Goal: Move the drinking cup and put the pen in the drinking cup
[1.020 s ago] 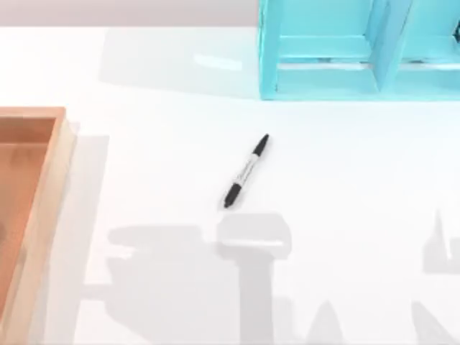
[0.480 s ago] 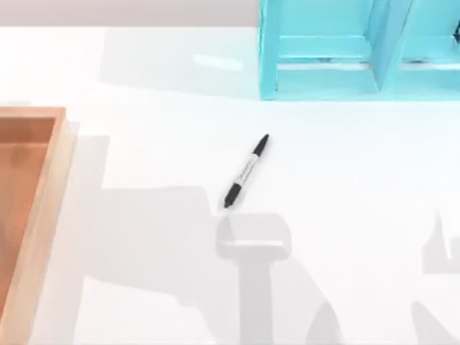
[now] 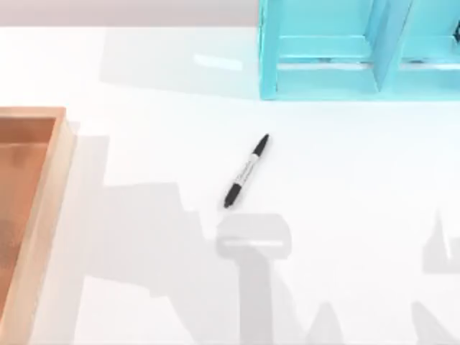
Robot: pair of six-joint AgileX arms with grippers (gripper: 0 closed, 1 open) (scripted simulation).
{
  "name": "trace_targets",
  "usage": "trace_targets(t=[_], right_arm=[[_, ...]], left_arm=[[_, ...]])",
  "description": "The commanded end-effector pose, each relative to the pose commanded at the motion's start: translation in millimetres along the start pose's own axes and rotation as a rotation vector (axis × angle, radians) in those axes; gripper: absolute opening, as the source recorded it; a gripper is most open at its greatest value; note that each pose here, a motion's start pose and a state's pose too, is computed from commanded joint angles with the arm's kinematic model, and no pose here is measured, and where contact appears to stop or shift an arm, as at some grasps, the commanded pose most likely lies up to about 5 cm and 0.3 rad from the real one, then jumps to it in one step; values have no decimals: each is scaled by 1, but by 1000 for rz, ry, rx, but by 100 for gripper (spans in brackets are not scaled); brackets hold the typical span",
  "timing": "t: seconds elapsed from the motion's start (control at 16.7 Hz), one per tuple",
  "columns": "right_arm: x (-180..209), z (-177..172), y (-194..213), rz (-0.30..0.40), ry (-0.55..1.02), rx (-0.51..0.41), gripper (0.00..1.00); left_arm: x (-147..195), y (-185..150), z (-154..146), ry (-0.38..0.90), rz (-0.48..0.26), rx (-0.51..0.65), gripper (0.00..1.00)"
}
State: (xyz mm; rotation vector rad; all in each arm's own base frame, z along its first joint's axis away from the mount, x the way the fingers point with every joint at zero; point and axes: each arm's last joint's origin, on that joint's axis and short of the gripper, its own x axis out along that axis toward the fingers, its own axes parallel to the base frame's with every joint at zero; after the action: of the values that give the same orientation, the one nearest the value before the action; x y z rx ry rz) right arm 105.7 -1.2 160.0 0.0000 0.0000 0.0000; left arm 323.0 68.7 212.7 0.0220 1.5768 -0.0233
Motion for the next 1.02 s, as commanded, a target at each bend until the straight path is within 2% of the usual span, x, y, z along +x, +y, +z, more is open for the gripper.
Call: trace_targets(t=[0.36, 0.66, 1.02], right_arm=[[0, 0, 0, 0, 0, 0, 100], [0, 0, 0, 0, 0, 0, 100], [0, 0, 0, 0, 0, 0, 100]], left_arm=[[63, 0, -1, -12, 3, 0, 100], [67, 0, -2, -9, 2, 0, 100], [67, 0, -2, -9, 2, 0, 55]])
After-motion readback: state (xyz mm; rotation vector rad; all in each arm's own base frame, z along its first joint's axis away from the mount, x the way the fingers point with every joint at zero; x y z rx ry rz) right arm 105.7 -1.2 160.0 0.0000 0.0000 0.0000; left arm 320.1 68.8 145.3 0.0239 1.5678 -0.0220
